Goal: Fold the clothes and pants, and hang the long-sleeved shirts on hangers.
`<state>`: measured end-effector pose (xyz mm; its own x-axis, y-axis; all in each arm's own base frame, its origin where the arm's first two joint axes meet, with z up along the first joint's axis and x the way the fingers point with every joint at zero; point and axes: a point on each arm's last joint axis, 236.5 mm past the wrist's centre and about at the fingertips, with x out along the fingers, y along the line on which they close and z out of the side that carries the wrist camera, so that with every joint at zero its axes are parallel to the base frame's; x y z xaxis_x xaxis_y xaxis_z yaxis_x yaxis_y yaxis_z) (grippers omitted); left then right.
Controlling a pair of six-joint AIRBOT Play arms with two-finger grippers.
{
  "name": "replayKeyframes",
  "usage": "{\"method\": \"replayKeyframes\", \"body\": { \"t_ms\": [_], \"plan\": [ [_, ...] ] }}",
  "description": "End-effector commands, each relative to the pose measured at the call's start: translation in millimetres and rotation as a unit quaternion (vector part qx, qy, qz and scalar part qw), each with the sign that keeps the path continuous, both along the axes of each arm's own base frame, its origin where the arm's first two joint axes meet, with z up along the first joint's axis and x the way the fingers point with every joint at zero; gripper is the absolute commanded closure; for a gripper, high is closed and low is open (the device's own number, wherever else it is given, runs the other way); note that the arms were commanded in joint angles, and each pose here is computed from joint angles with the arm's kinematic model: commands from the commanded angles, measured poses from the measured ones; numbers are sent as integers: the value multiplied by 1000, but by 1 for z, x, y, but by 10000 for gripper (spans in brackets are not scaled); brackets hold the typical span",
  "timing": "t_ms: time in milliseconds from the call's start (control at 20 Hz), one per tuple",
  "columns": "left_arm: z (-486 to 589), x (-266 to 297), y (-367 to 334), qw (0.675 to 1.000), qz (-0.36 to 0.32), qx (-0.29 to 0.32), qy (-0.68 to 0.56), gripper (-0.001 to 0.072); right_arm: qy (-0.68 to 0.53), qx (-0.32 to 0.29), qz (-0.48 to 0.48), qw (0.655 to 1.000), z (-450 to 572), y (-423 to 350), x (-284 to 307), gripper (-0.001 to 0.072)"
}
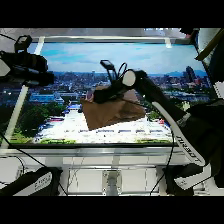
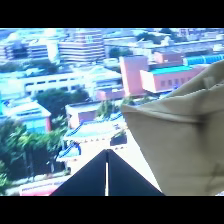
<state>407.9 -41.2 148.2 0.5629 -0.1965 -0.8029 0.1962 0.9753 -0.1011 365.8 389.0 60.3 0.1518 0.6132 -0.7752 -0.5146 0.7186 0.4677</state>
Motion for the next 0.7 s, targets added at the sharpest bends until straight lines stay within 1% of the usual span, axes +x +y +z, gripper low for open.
{"method": "replayKeyframes", "body": {
  "t_ms": [0, 100, 250, 300, 350, 400, 500, 550, 650],
  "plan": [
    [1, -10, 8, 1000, 6, 2, 12, 697, -29, -3, 23, 999, 9, 20, -7, 156],
    [1, -10, 8, 1000, 6, 2, 12, 697, -33, -67, 20, 997, 17, -27, 7, 170],
    [0, -11, 8, 1000, 5, 2, 16, 697, -13, -184, -33, 982, 22, -140, 27, 168],
    [0, -11, 8, 1000, 5, 2, 16, 697, 2, -205, -55, 977, 22, -175, 33, 161],
    [0, -11, 8, 1000, 5, 2, 16, 697, 21, -205, -78, 976, 20, -201, 39, 109],
    [0, -11, 8, 1000, 5, 2, 16, 697, 36, -194, -98, 975, 16, -220, 46, 69],
    [-1, -12, 7, 1000, 5, 2, 18, 697, 70, -127, -151, 978, 5, -246, 63, 69],
    [-1, -13, 7, 1000, 5, 2, 19, 696, 100, -74, -181, 976, 0, -255, 70, 37],
    [-1, -13, 7, 1000, 5, 2, 19, 697, 174, 36, -226, 958, -12, -269, 82, 13]
  ]
}}
